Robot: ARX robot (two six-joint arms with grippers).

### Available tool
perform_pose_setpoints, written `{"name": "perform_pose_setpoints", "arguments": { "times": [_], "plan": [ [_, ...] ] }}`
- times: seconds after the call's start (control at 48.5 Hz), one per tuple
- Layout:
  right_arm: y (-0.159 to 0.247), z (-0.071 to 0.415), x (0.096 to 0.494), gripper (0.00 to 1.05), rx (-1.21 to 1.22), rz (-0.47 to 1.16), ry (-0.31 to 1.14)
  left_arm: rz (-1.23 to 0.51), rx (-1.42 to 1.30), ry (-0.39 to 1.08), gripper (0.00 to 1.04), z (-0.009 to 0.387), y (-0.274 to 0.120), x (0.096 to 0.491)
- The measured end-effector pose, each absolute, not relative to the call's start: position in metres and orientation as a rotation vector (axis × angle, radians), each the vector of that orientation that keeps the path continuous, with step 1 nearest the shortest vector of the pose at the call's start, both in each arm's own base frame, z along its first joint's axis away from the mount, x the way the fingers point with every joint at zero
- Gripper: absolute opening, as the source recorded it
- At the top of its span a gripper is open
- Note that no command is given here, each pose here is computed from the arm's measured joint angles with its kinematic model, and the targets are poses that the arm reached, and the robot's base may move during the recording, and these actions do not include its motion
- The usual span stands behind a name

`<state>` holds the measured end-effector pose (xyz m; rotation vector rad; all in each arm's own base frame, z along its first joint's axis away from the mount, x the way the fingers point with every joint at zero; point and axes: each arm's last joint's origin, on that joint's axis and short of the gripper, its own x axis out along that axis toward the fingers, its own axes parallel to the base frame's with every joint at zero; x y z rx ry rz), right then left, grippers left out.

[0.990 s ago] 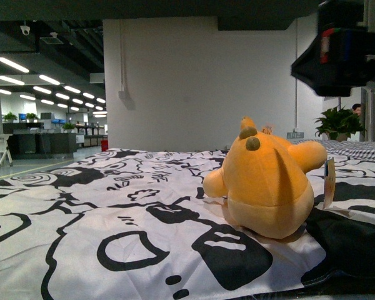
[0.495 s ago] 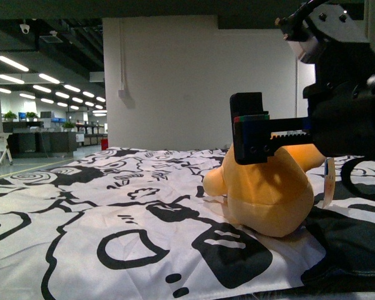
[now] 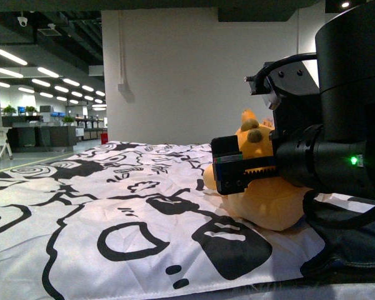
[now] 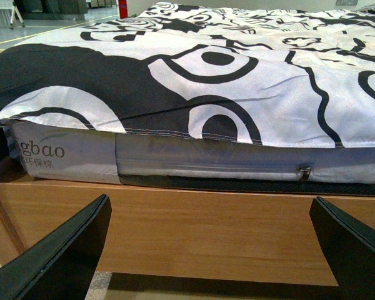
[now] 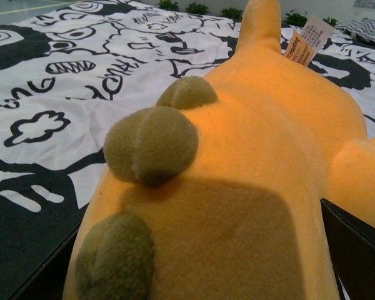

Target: Put away toys

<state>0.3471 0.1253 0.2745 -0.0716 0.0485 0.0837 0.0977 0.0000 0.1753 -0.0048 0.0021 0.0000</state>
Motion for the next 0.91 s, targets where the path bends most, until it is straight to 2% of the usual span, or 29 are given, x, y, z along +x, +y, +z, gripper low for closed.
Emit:
{"name": "perform_pose_setpoints", "arguments": {
  "times": [0.433, 0.557, 0.66, 0.908],
  "plan": [
    [0.124, 0.266, 0.351, 1.03, -0.068, 0.056, 0.066, 0.000, -0.005, 0.002, 0.99, 0.175, 0.000, 0.098],
    [0.120, 0.265, 0.351, 0.83, -0.066, 0.047, 0.066, 0.000, -0.005, 0.002, 0.99, 0.175, 0.000, 0.098],
    [0.117, 0.267, 0.350, 0.72, -0.063, 0.046, 0.062, 0.000, -0.005, 0.002, 0.99, 0.175, 0.000, 0.098],
    [0.091, 0.299, 0.332, 0.32, 0.008, 0.052, 0.007, 0.000, -0.005, 0.002, 0.99, 0.175, 0.000, 0.098]
  ]
}}
